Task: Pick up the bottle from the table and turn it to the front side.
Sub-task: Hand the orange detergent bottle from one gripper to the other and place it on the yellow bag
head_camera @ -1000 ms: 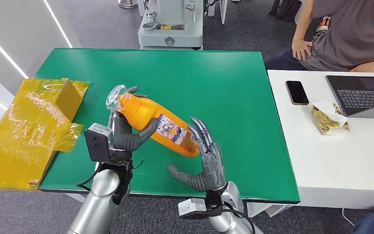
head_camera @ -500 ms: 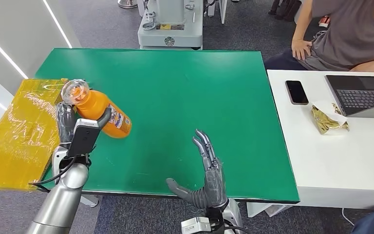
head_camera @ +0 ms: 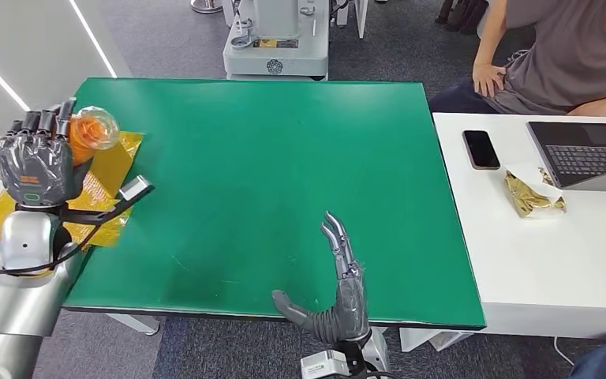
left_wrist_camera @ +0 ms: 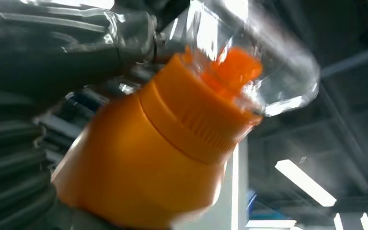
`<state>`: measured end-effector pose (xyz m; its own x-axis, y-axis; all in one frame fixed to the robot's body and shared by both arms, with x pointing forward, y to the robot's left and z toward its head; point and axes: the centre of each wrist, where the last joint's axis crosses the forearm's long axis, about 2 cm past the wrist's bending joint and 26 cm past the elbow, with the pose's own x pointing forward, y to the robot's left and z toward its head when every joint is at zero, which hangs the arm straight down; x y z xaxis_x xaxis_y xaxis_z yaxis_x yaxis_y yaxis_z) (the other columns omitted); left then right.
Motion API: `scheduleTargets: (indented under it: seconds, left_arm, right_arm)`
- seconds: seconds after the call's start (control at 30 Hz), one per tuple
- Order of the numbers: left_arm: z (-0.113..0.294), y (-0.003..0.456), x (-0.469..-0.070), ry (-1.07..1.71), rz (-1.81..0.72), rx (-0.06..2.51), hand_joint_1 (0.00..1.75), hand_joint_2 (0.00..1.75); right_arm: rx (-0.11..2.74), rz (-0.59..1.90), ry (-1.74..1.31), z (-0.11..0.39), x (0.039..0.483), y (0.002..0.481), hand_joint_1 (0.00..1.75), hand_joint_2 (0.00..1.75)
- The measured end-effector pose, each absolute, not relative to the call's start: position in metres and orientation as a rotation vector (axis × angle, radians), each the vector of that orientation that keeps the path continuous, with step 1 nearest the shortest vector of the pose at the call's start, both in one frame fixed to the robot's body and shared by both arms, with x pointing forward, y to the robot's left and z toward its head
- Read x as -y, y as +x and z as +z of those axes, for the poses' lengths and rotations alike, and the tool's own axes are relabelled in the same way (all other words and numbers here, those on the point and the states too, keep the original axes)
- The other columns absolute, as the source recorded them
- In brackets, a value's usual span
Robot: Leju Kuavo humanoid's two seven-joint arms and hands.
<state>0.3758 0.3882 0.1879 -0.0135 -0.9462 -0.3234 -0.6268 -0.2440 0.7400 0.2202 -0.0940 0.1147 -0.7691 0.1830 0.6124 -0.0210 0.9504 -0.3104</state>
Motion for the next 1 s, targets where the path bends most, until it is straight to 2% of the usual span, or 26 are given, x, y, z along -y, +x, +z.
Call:
scheduleTargets:
  seconds: [0.2, 0.33, 0.53, 1.0]
  left_arm:
    - [0.198, 0.384, -0.409, 1.936, -1.176, 1.575, 1.75, 1.75]
    - [0.197, 0.398, -0.419, 1.907, -1.310, 1.526, 1.75, 1.75]
    - [0.175, 0.407, -0.422, 1.802, -1.472, 1.426, 1.75, 1.75]
    - [0.125, 0.395, -0.417, 1.592, -1.637, 1.240, 1.75, 1.75]
  right_arm:
    - [2.415, 0.369, -0.104, 0.116, 0.094, 0.217, 0.00, 1.75]
    - [2.409, 0.337, -0.090, 0.118, 0.094, 0.215, 0.00, 1.75]
    - [2.406, 0.327, -0.082, 0.118, 0.095, 0.210, 0.00, 1.75]
    - [2.388, 0.338, -0.091, 0.118, 0.099, 0.202, 0.00, 1.75]
